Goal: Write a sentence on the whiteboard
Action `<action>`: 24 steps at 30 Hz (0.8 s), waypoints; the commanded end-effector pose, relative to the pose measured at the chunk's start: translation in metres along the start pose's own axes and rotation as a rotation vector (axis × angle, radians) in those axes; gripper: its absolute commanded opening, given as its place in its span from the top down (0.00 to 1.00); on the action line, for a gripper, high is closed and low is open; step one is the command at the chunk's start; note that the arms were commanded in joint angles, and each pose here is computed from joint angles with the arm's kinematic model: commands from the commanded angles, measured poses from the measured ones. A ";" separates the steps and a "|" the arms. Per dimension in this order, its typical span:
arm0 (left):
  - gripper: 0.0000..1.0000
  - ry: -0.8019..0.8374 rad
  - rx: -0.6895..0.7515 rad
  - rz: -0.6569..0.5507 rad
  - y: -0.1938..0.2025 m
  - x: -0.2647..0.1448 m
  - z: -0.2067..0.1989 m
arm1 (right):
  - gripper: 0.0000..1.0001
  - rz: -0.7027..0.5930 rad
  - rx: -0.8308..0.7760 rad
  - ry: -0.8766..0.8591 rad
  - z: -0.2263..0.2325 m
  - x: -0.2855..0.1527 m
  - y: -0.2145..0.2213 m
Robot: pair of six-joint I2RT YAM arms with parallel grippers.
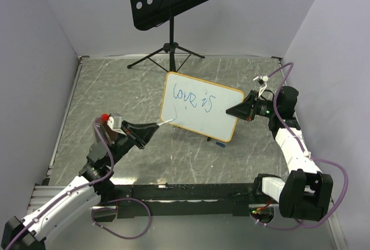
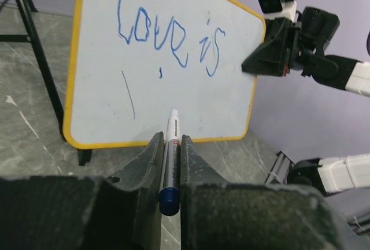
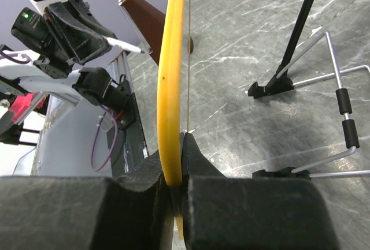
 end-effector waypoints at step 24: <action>0.99 -0.162 0.093 -0.102 -0.029 0.015 0.016 | 1.00 -0.004 -0.086 -0.052 0.005 0.001 -0.011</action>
Point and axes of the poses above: each gripper's point midway between its finger pads, its own x axis out along the fingers, its own z axis along the line the jaws close on, y = z × x, the point moved 4 cm from there along -x, back along the fingers, and after that the axes turned 10 degrees about -x, right-handed, at the moved point
